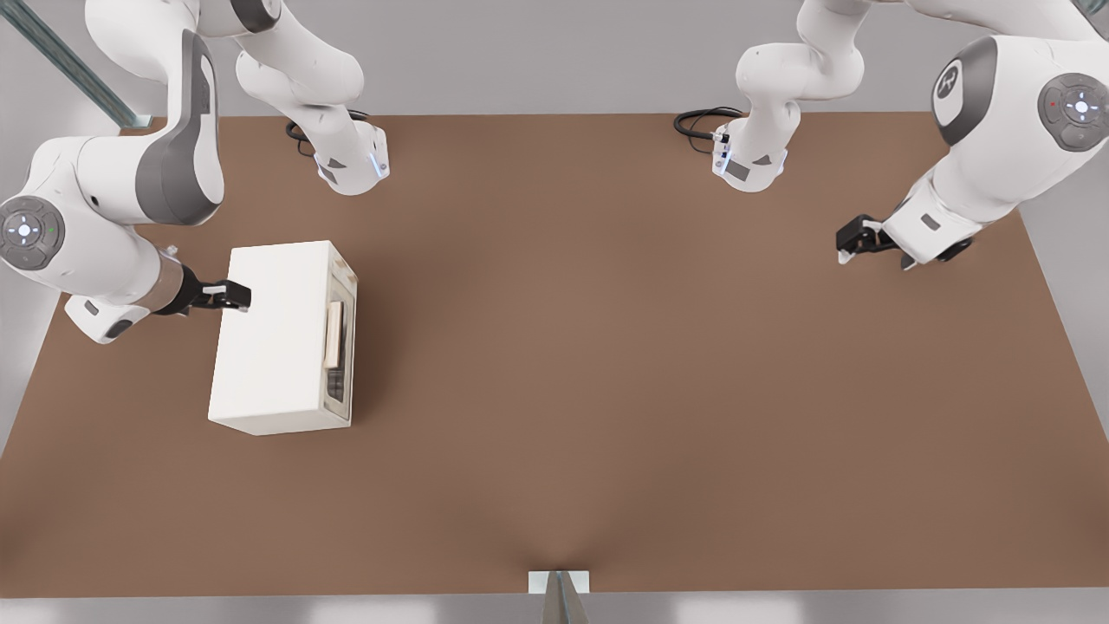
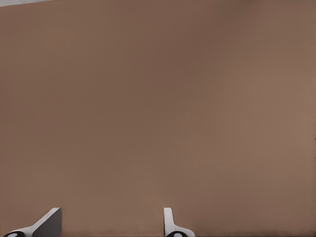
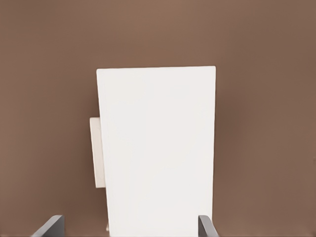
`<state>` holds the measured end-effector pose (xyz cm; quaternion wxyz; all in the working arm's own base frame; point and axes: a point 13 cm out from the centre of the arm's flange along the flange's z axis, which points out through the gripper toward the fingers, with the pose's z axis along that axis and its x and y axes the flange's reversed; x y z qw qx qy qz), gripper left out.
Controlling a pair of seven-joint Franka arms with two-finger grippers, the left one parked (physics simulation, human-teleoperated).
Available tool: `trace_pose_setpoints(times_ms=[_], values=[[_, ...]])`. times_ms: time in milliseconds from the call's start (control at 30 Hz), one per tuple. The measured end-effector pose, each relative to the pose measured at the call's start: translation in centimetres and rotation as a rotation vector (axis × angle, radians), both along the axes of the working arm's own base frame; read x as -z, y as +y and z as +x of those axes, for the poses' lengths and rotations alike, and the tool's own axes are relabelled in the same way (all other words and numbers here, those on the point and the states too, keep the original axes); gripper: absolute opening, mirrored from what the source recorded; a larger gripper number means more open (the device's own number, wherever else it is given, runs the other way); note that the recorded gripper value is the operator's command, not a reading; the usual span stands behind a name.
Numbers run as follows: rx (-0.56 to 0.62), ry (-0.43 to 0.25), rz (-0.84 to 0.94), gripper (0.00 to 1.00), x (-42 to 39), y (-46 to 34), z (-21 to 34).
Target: Keep left arm still and open the oven door with right arm
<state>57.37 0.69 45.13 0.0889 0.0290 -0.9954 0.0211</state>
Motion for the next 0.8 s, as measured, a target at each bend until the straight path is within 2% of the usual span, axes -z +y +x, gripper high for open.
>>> trace_pose_setpoints(times_ms=[100, 133, 200, 233, 267, 367, 500, 633, 800], values=[[-0.012, 0.011, -0.014, 1.0, 0.3, -0.1, -0.1], [-0.05, 0.023, -0.046, 1.0, 1.0, 0.9, 0.1], [-0.228, 0.056, -0.133, 0.98, 3.6, 8.5, 0.3], [-0.301, 0.067, -0.163, 0.63, 5.0, 11.8, 0.2], [-0.351, 0.079, -0.188, 0.21, 6.3, 13.9, 0.1], [-0.456, 0.101, -0.283, 0.21, 9.7, 17.5, -0.2], [-0.514, 0.126, -0.421, 0.21, 12.2, 17.4, -0.9], [-0.51, 0.148, -0.501, 0.21, 13.9, 14.9, -2.1], [-0.49, 0.136, -0.531, 0.21, 16.1, 12.6, -3.7]])
